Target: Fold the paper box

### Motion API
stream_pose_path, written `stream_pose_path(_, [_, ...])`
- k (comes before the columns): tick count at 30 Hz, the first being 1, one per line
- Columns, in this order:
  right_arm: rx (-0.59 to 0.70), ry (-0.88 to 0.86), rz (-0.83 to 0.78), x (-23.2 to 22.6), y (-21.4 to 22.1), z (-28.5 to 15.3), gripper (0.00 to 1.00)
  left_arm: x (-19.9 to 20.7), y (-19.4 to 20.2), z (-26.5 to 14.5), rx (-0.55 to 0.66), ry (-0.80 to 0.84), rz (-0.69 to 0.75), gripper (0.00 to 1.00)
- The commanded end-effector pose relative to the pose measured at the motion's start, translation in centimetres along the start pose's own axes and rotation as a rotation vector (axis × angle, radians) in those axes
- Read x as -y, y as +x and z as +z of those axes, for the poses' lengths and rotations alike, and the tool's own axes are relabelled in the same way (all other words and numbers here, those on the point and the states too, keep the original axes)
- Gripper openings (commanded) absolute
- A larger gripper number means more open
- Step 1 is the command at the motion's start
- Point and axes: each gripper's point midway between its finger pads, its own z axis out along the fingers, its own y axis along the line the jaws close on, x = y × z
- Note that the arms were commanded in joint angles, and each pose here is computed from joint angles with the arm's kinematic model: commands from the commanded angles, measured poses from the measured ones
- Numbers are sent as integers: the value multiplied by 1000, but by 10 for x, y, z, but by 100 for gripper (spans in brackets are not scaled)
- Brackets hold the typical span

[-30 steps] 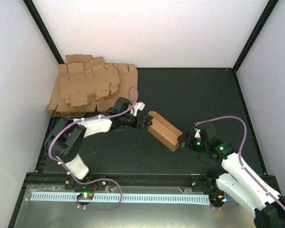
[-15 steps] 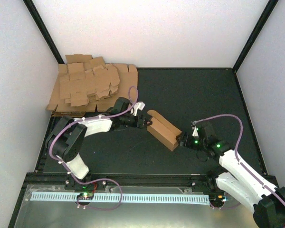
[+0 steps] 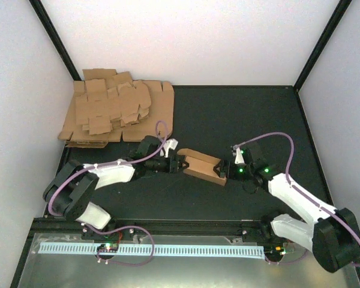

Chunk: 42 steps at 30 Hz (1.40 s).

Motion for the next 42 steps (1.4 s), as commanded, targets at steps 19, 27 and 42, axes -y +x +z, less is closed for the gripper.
stream_pose_path(19, [52,10,-304,-19,-60,-2,93,-2,-22,-72,97,-234,120,61])
stream_pose_path(27, [60,23,-328,-22,-61,-13,99,4,-50,-78,58,-316,342,65])
stream_pose_path(42, [27,72,-305,-14,-61,-12,99,13,-70,-43,-45,-210,442,63])
